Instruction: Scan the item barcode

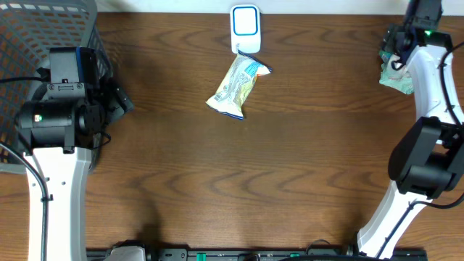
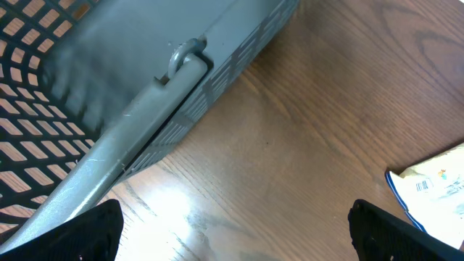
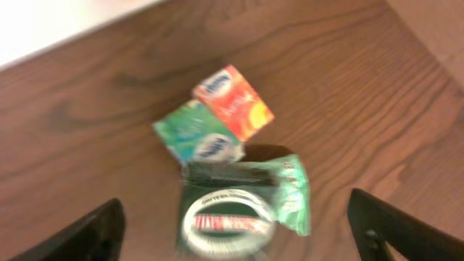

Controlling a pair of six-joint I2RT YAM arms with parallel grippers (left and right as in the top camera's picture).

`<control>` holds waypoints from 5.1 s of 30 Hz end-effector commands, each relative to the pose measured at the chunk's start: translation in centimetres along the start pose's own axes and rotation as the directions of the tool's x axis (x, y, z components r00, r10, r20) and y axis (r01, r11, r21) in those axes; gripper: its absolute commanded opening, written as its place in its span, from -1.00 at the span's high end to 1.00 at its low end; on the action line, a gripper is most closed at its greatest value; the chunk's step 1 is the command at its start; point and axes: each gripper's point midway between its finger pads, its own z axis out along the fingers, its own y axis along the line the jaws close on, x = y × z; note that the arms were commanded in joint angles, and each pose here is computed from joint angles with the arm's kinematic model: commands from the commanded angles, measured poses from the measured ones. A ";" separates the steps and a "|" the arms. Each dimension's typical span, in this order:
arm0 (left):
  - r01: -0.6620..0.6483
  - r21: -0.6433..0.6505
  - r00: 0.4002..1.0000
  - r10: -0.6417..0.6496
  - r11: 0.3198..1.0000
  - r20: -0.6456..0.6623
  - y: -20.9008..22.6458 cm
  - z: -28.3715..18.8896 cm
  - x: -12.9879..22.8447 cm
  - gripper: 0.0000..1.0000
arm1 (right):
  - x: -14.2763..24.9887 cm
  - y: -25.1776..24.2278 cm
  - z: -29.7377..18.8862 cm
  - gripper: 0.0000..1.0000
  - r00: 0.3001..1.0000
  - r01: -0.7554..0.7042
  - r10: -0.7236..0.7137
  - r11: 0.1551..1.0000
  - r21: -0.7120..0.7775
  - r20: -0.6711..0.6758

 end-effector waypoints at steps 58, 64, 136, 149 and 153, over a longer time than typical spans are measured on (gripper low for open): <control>0.020 -0.020 1.000 -0.020 1.000 -0.001 0.4 0.2 0.0 -0.96 | 25.1 33.4 -12.4 0.98 0.848 0.341 -0.510 0.732 -0.590 -0.144; 0.020 -0.020 1.000 -0.020 1.000 -0.001 0.4 0.2 -0.1 -0.96 | 22.9 29.1 -13.6 0.98 0.853 0.370 -0.491 0.808 -0.459 -0.177; 0.020 -0.020 1.000 -0.020 1.000 -0.001 0.4 0.2 0.0 -0.96 | 17.2 26.4 -21.3 -0.19 0.809 0.409 -0.583 0.642 -0.648 -0.068; 0.020 -0.020 1.000 -0.020 1.000 -0.001 0.4 0.2 -0.1 -0.96 | 25.7 31.4 -17.0 0.14 0.748 0.427 -0.643 0.656 -0.623 -0.165; 0.020 -0.020 1.000 -0.020 1.000 -0.001 0.4 0.2 -0.1 -0.96 | 30.2 32.0 -14.3 0.14 0.685 0.416 -0.682 0.654 -0.632 -0.254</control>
